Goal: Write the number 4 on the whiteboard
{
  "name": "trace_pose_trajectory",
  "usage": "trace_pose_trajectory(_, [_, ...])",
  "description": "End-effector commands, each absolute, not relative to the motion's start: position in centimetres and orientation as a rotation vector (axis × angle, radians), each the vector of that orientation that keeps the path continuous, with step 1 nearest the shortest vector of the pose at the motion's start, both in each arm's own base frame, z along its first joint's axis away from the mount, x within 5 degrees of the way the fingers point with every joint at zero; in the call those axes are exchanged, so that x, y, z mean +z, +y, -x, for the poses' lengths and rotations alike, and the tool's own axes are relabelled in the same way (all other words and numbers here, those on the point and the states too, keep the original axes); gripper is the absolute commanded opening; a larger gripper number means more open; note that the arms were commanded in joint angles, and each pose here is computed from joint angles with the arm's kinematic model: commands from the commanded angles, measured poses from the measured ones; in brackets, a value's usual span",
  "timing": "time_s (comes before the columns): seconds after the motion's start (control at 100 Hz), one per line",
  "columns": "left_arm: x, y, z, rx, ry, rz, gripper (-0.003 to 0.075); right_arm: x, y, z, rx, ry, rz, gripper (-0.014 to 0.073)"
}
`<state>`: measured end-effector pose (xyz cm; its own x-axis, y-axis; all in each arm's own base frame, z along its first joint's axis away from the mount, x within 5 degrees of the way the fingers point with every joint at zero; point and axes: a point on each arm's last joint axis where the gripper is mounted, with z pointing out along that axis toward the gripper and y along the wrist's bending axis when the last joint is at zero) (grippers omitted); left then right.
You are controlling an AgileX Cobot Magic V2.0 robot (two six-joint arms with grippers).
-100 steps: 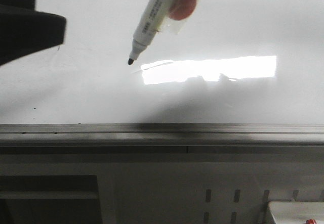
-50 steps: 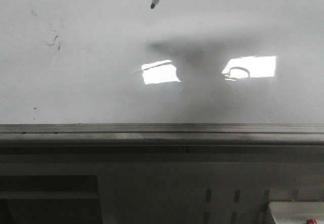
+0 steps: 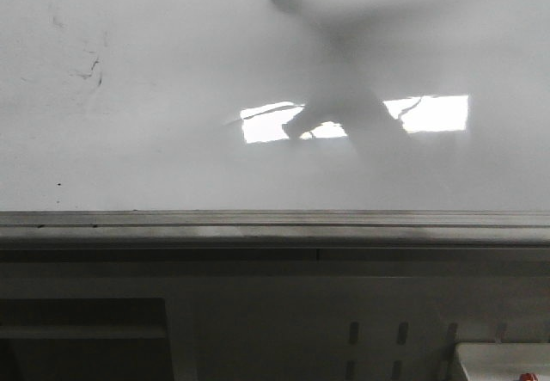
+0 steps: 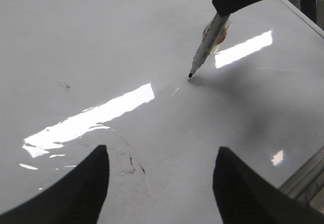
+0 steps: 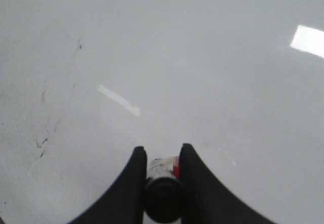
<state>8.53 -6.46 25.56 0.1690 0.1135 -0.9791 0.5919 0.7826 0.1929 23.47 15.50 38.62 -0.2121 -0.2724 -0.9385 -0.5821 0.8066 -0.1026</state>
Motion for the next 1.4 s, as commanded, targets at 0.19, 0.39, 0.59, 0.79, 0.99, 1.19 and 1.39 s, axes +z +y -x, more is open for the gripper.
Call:
trace_pose_trajectory(0.19, [27.1,-6.5,-8.5,-0.412,1.303,-0.581,0.0405,37.3,15.9,-22.7,0.353,1.802,0.673,-0.0064])
trace_pose_trajectory(0.39, [27.1,-6.5,-8.5,-0.412,1.303,-0.581,0.0405,37.0,15.6,-22.7,0.349,1.794,0.66,-0.0064])
trace_pose_trajectory(0.59, [27.1,-6.5,-8.5,-0.412,1.303,-0.581,0.0405,37.9,12.2,-22.2,0.278,1.862,0.584,-0.0064])
trace_pose_trajectory(0.79, [27.1,-6.5,-8.5,-0.412,1.303,-0.581,0.0405,39.0,11.6,-21.6,0.298,1.848,0.55,-0.0064])
trace_pose_trajectory(0.99, [27.1,-6.5,-8.5,-0.412,1.303,-0.581,0.0405,41.8,12.8,-21.2,0.349,1.748,0.566,-0.0064])
trace_pose_trajectory(1.19, [27.1,-6.5,-8.5,-0.412,1.303,-0.581,0.0405,41.7,13.8,-22.9,0.347,1.761,0.57,-0.0064])
trace_pose_trajectory(1.39, [27.1,-6.5,-8.5,-0.412,1.303,-0.581,0.0405,39.9,14.2,-23.2,0.334,1.883,0.618,-0.0064])
